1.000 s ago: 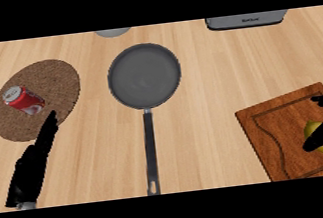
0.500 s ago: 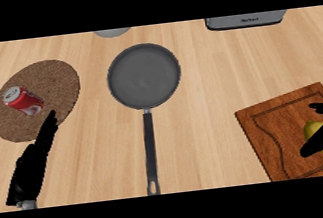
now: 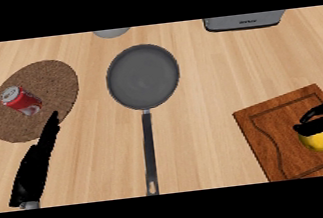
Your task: Pick the lemon from the cutting board and place it in the pan
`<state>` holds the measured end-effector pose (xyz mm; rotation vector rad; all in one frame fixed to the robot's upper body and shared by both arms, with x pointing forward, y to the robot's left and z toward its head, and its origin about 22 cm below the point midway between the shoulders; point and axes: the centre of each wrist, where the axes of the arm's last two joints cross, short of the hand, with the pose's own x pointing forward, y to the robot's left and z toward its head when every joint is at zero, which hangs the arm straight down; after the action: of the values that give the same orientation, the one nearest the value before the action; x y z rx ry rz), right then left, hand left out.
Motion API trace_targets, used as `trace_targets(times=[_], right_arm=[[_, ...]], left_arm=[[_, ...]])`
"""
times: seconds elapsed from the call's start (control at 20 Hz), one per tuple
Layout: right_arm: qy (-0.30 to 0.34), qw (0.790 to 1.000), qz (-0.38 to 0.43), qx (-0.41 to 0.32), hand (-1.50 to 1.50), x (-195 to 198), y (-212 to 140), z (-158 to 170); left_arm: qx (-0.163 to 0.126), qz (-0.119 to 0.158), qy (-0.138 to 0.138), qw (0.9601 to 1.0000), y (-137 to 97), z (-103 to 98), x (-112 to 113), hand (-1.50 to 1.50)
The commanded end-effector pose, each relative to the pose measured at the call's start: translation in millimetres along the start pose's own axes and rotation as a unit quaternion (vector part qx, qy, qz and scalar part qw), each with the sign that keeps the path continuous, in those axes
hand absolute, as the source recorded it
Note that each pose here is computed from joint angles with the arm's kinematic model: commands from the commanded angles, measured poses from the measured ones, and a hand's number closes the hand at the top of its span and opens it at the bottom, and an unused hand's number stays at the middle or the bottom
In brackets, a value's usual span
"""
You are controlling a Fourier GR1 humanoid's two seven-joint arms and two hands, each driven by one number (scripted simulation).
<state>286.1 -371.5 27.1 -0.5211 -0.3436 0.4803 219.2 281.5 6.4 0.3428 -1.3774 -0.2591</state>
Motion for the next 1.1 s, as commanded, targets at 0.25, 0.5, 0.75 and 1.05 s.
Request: trace_targets(times=[0.25, 0.5, 0.75, 1.05], right_arm=[[-0.059, 0.997, 0.023, -0.037, 1.5, 21.0, -0.3, 14.3], [-0.215, 0.939, 0.238, -0.127, 1.5, 84.4, 7.7, 56.8], [-0.359, 0.867, 0.223, -0.262, 1.5, 122.2, 8.5, 76.8], [-0.509, 0.749, 0.2, -0.374, 1.5, 154.5, 7.1, 102.2]], left_arm=[[-0.01, 0.011, -0.002, 0.9999, -1.2, 9.1, 0.2, 0.0], [-0.043, -0.005, -0.023, 0.9988, -7.5, -8.0, 13.6, 0.0], [-0.02, 0.002, -0.019, 0.9996, 2.2, -18.7, 16.8, 0.0], [-0.015, 0.003, -0.012, 0.9998, 1.3, -11.2, 2.6, 0.0]])
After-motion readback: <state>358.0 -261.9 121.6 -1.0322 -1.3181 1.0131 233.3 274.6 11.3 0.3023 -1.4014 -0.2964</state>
